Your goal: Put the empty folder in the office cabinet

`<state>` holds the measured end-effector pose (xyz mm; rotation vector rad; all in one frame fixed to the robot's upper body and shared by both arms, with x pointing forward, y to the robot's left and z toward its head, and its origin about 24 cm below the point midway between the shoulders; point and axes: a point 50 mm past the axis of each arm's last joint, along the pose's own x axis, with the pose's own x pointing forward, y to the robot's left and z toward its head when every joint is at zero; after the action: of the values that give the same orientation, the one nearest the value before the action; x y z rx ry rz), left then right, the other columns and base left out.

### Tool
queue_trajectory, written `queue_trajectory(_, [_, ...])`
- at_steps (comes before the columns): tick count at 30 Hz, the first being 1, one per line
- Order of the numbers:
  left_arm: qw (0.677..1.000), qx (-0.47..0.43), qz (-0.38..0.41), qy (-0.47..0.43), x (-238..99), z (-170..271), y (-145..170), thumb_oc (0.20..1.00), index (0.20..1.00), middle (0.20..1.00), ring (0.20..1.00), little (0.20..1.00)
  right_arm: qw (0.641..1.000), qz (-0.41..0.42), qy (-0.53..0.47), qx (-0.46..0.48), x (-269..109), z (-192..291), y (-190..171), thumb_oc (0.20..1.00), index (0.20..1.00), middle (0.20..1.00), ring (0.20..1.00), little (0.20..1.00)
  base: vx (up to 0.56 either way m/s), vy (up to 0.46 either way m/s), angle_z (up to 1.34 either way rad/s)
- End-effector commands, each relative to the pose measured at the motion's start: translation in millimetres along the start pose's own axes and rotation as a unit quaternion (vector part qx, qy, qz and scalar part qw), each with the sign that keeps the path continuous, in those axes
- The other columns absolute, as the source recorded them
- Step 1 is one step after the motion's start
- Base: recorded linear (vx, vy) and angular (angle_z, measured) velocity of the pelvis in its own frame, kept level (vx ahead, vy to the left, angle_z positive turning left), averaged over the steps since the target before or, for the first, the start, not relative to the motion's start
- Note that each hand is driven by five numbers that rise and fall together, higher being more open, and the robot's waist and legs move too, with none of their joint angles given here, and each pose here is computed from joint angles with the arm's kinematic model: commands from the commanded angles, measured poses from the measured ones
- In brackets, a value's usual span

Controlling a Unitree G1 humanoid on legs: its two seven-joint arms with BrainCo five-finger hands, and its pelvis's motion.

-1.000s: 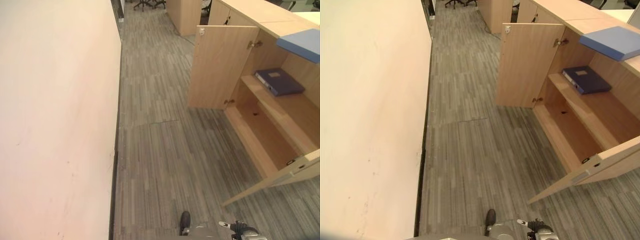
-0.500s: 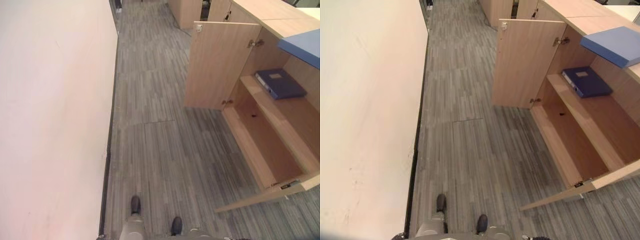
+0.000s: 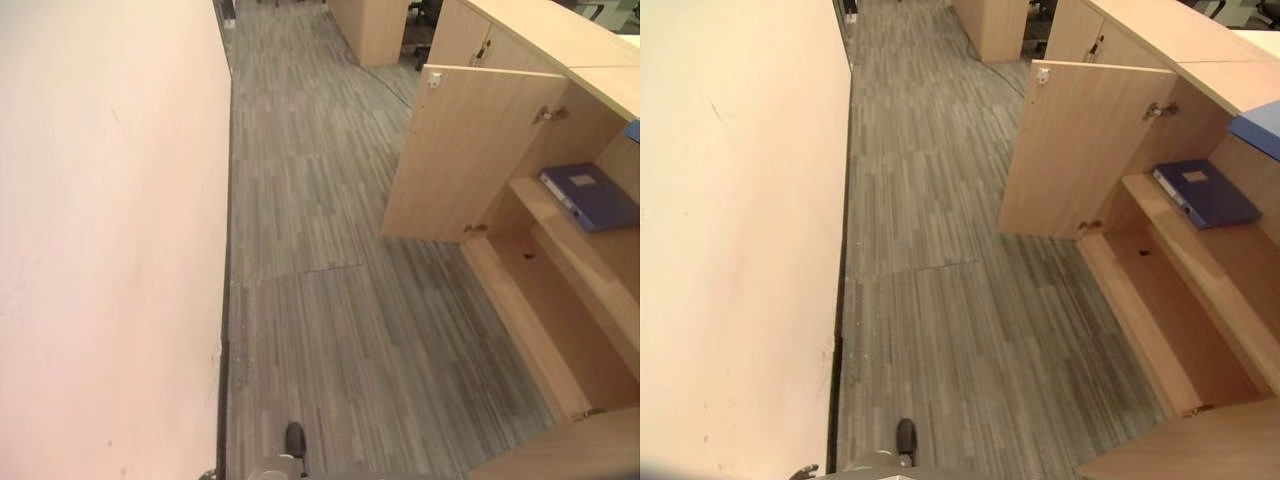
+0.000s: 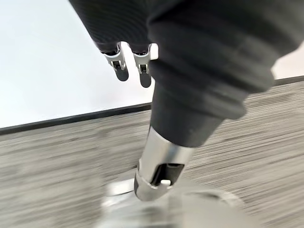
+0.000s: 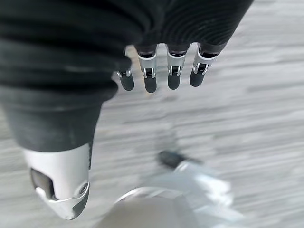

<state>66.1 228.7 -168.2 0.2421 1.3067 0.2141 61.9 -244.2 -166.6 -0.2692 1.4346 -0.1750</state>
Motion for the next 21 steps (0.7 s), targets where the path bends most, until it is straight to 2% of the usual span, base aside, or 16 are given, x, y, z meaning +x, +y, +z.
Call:
queue_trajectory(1, [0.999, 0.022, 0.010, 0.022, 0, -12, 10, 1.000, 1.000, 1.000, 1.000, 1.000, 1.000, 0.001, -0.022, 0.006, 0, 14, -8, 1.000, 1.000, 1.000, 1.000, 1.000, 0.19, 0.273, 0.04])
queue_trajectory(5, [0.999, 0.028, 0.014, 0.018, 1, -8, 15, 1.000, 1.000, 1.000, 1.000, 1.000, 0.999, 0.010, -0.044, 0.028, -1, 27, -1, 1.000, 1.000, 1.000, 1.000, 1.000, 0.20, 0.176, 0.08])
queue_trajectory(12, [0.999, 0.016, 0.005, 0.039, -1, -19, 13, 1.000, 1.000, 1.000, 1.000, 1.000, 0.994, 0.013, -0.091, 0.059, -5, 61, -5, 1.000, 1.000, 1.000, 1.000, 1.000, 0.20, -0.095, 0.00])
queue_trajectory(18, [0.998, 0.025, 0.002, 0.055, -2, -29, 12, 1.000, 1.000, 1.000, 1.000, 1.000, 0.995, 0.004, -0.073, 0.066, -3, 49, -7, 1.000, 1.000, 1.000, 1.000, 1.000, 0.28, -0.164, 0.13])
queue_trajectory(21, [0.999, 0.008, 0.004, 0.053, -2, -27, 11, 1.000, 1.000, 1.000, 1.000, 1.000, 0.999, -0.018, -0.025, 0.036, 0, 21, -13, 1.000, 1.000, 1.000, 1.000, 1.000, 0.25, -0.207, 0.08])
